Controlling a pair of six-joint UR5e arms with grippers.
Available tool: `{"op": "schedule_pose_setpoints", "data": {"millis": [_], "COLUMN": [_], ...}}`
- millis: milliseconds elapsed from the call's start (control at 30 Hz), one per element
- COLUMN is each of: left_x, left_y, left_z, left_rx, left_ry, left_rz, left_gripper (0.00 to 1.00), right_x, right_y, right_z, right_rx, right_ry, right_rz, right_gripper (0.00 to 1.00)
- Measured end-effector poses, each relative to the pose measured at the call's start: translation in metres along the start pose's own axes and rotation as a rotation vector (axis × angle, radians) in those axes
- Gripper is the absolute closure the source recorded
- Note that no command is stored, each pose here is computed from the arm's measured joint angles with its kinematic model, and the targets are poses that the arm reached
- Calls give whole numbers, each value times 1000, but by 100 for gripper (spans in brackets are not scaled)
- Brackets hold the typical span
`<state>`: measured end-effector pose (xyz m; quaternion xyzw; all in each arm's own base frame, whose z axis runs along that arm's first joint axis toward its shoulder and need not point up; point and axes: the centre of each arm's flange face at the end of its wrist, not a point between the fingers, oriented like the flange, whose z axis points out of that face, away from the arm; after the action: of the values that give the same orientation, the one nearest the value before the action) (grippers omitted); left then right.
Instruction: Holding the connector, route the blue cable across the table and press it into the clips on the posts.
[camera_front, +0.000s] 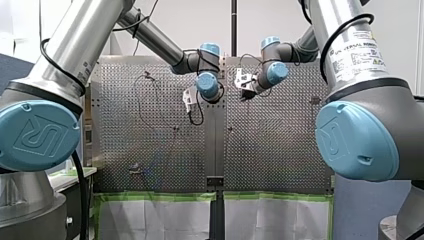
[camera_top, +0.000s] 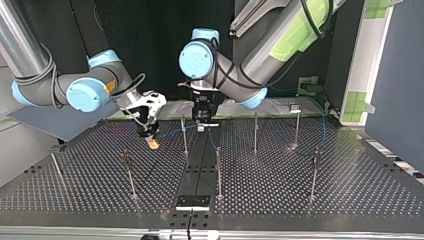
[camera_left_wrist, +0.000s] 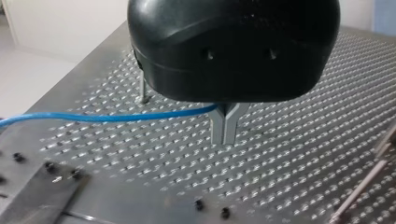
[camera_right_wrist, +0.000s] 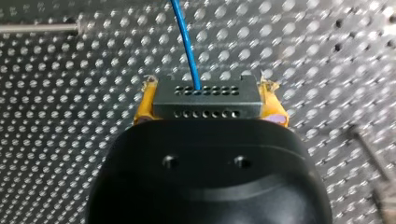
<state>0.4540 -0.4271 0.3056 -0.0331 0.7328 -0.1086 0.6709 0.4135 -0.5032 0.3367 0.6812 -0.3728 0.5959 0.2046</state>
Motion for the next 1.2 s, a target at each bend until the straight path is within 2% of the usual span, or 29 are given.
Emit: {"op": "schedule_pose_setpoints", "data": {"millis": [100, 200, 400, 500, 633, 900, 1200], "left_x": [9, 24, 66, 83, 96, 127, 138], "left_y": [0, 3, 10, 11, 10, 10, 14], "left_z": [-3, -4, -4, -1, 4, 17, 29], "left_rx": [22, 44, 83, 104, 134, 185, 202], "left_ry": [5, 18, 65, 80, 81, 86, 68], "left_rz": [6, 11, 25, 22, 6, -13, -43], "left_gripper": [99, 99, 99, 99, 99, 99, 99], "right_x": [-10, -20, -53, -70, -86, -121, -169], "right_y": [6, 13, 24, 26, 28, 31, 39], "right_z": [0, -1, 2, 2, 1, -3, -9], "right_rx": [-10, -30, -62, -65, -67, -69, -81], "right_ry": [-1, 0, -18, -27, -31, -47, -77], "right_rz": [21, 28, 14, 6, 7, 45, 59], "right_gripper": [100, 100, 100, 100, 100, 100, 100]}}
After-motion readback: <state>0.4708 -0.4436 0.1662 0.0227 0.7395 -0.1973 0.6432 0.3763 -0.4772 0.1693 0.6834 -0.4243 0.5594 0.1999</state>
